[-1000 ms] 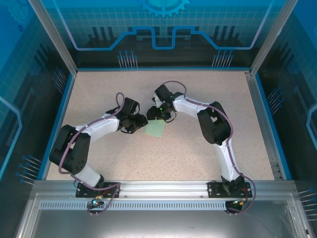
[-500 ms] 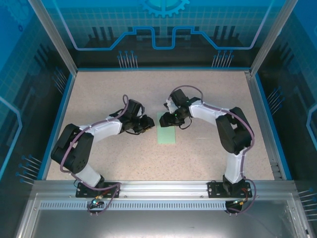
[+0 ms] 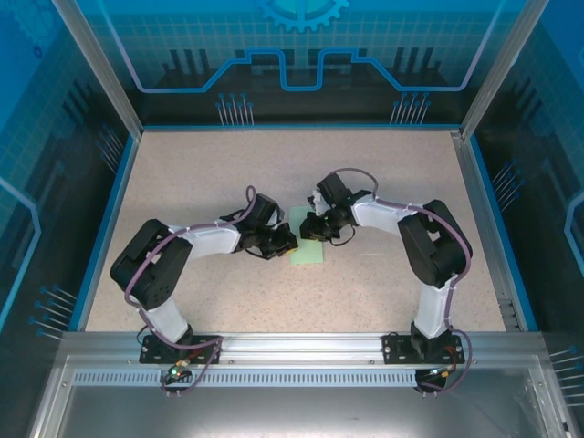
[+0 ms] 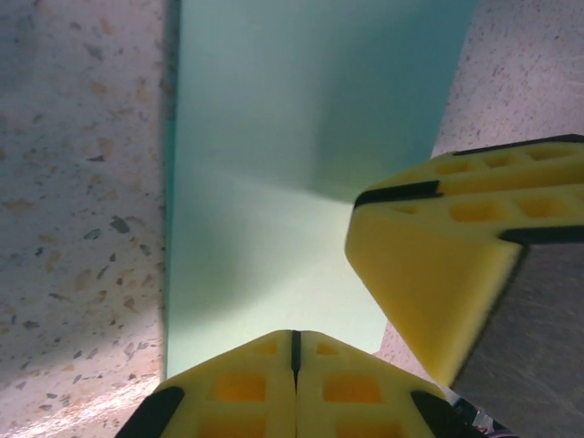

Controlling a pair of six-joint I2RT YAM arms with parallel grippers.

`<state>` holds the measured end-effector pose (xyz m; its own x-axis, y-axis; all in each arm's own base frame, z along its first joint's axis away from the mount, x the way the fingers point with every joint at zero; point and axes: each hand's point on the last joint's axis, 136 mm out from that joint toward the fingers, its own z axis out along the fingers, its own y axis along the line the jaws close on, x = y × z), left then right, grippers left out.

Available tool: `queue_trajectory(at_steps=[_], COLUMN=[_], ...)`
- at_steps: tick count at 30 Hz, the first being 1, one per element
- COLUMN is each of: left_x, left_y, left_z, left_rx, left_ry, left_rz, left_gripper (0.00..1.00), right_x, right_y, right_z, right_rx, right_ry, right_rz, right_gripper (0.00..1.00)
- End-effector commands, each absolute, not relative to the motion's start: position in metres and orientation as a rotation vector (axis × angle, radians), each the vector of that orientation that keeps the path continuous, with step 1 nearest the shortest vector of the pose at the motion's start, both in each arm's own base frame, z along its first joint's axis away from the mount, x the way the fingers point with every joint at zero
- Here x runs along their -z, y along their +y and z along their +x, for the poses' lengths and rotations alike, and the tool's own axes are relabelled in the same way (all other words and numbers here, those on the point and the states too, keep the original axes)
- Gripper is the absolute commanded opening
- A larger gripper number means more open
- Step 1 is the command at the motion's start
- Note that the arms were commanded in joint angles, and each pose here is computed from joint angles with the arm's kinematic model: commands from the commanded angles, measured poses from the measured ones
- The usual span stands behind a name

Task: Fold a paper plane with a square sheet of paper (pick it up from the middle)
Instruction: Move the paper to the center of the table, then third fold the triangle at the center of the table.

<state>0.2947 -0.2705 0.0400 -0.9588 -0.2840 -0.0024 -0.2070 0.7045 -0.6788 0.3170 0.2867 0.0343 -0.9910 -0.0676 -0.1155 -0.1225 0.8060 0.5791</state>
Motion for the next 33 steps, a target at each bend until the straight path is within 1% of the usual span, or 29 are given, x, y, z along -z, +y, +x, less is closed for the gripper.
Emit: queue_trajectory(at_steps=[1, 9, 13, 15, 16, 18, 19, 22, 26, 27, 31, 33], left_x=[-0.018, 0.001, 0.008, 0.009, 0.009, 0.006, 0.002, -0.024, -0.065, -0.069, -0.071, -0.066], left_y=[-0.264, -0.253, -0.247, -0.246, -0.246, -0.248, -0.250, -0.264, -0.279, -0.280, -0.280, -0.281], left_z=[0.282, 0.278, 0.275, 0.273, 0.273, 0.275, 0.277, 0.290, 0.312, 0.317, 0.338, 0.346], left_rx=[1.004, 0.862, 0.800, 0.790, 0.788, 0.803, 0.822, 0.934, 1.045, 1.046, 1.036, 1.016], left_ry=[2.887, 2.968, 2.999, 3.010, 3.011, 3.006, 2.995, 2.914, 2.782, 2.768, 2.734, 2.738], left_rz=[-0.435, -0.457, -0.488, -0.494, -0.497, -0.490, -0.481, -0.417, -0.335, -0.325, -0.327, -0.330], left_gripper=[0.04, 0.02, 0.02, 0.02, 0.02, 0.02, 0.02, 0.07, 0.18, 0.19, 0.19, 0.16], right_x=[-0.030, -0.013, -0.009, -0.016, -0.023, -0.038, -0.045, -0.059, -0.061, -0.061, -0.058, -0.056], right_y=[0.294, 0.279, 0.263, 0.253, 0.248, 0.239, 0.235, 0.227, 0.220, 0.220, 0.224, 0.226], right_z=[0.314, 0.321, 0.334, 0.345, 0.350, 0.356, 0.357, 0.349, 0.329, 0.324, 0.305, 0.299], right_rx=[-0.984, -0.883, -0.809, -0.776, -0.765, -0.746, -0.741, -0.742, -0.777, -0.797, -0.906, -0.946], right_ry=[2.918, 2.965, 2.968, 2.945, 2.922, 2.876, 2.855, 2.825, 2.830, 2.832, 2.846, 2.864], right_rz=[-0.178, -0.158, -0.108, -0.057, -0.031, 0.012, 0.033, 0.067, 0.136, 0.150, 0.199, 0.219], right_gripper=[0.17, 0.18, 0.19, 0.21, 0.24, 0.31, 0.37, 0.51, 0.60, 0.62, 0.64, 0.64])
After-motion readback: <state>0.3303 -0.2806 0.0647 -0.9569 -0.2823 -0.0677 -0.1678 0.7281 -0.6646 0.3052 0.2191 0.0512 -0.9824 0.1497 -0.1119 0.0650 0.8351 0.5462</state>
